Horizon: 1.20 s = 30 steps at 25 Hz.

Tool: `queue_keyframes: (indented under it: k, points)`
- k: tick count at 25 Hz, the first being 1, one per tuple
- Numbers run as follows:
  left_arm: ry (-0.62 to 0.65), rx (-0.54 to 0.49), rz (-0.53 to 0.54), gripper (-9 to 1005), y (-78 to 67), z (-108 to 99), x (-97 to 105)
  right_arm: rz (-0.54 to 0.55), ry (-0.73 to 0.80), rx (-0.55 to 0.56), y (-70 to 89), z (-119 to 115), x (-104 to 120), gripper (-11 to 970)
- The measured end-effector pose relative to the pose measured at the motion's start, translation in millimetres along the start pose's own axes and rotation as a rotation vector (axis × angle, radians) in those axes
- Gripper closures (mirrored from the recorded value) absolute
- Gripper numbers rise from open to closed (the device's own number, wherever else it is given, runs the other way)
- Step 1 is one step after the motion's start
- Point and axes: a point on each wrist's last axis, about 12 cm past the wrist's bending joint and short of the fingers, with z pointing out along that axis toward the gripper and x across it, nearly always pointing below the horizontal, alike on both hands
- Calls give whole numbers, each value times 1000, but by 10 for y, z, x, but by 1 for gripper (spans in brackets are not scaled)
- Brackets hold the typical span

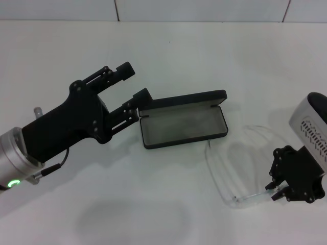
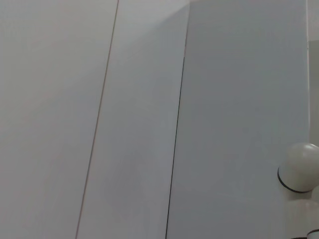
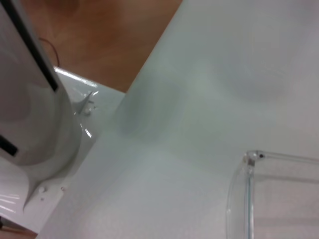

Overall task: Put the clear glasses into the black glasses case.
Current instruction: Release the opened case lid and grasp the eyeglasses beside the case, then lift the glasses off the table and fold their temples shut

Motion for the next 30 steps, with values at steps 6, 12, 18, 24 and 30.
queue_keyframes:
  k: [6, 12, 18, 24, 30]
  points:
    - [1, 0, -1, 358, -5, -2, 4, 4, -36, 27, 36, -70, 56, 822]
    - [-2, 4, -5, 358, -20, -4, 10, -8, -285, 136, 206, -314, 251, 838]
    - [-5, 10, -7, 358, -23, 14, 11, 11, -502, 272, 388, -245, 462, 839]
    - [-8, 32, -18, 358, 9, 115, 13, -29, -760, 460, 567, 26, 538, 839]
    - [10, 113, -38, 358, 53, 364, 23, -38, -858, 568, 580, 231, 517, 838]
